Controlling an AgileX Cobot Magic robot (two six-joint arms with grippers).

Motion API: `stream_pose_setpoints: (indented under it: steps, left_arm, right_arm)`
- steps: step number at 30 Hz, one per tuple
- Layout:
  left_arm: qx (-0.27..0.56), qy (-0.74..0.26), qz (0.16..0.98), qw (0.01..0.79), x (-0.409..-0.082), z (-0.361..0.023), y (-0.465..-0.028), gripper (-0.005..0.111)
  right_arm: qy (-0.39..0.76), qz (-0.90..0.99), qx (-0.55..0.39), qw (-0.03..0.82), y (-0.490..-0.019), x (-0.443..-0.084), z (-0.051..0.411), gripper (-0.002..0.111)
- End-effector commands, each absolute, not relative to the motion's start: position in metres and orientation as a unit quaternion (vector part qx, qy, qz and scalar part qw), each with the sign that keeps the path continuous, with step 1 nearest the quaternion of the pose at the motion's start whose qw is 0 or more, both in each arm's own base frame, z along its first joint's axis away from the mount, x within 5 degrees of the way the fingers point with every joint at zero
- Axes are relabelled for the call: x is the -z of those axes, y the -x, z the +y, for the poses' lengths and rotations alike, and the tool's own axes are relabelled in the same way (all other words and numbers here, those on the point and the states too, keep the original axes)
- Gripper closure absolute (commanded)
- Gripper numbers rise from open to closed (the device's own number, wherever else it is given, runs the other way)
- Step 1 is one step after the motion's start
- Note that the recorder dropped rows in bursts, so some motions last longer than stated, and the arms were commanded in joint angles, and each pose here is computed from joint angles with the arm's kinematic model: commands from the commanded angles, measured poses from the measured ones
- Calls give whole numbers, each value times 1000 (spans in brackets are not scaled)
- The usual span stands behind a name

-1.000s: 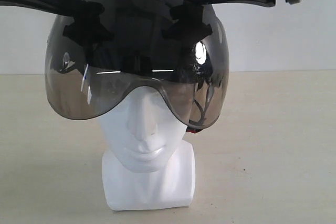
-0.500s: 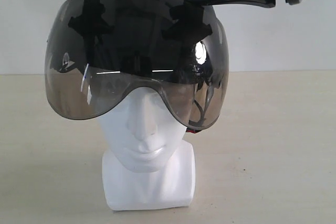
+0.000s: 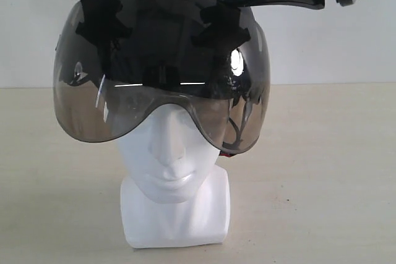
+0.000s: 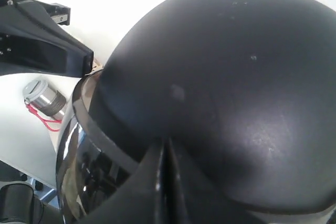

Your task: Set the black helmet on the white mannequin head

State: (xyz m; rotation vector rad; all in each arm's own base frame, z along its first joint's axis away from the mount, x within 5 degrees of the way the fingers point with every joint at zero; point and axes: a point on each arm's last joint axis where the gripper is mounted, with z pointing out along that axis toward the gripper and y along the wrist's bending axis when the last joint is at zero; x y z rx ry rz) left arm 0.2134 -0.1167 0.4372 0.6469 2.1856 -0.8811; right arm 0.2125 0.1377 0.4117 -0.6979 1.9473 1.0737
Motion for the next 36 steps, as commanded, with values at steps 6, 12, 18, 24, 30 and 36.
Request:
stream_pose_setpoints:
  steps: [6, 12, 18, 24, 30, 36]
  left_arm:
    - [344, -269, 850, 297, -433, -117, -206, 102]
    - [344, -267, 854, 284, -426, -117, -205, 102]
    - [345, -262, 861, 268, -415, -117, -206, 102]
    - [345, -264, 859, 273, -418, -116, -202, 102]
    - [345, -262, 859, 272, -416, -114, -196, 102]
    - [347, -260, 861, 265, -410, -113, -189, 102]
  right_arm:
    - [301, 768, -421, 377, -207, -410, 139, 108]
    - [305, 770, -428, 362, -205, -409, 139, 108]
    - [309, 771, -434, 347, -202, -408, 140, 108]
    - [315, 771, -438, 338, -200, -407, 140, 108]
    - [320, 771, -439, 332, -199, -407, 140, 108]
    - [323, 771, -440, 328, -198, -406, 141, 108]
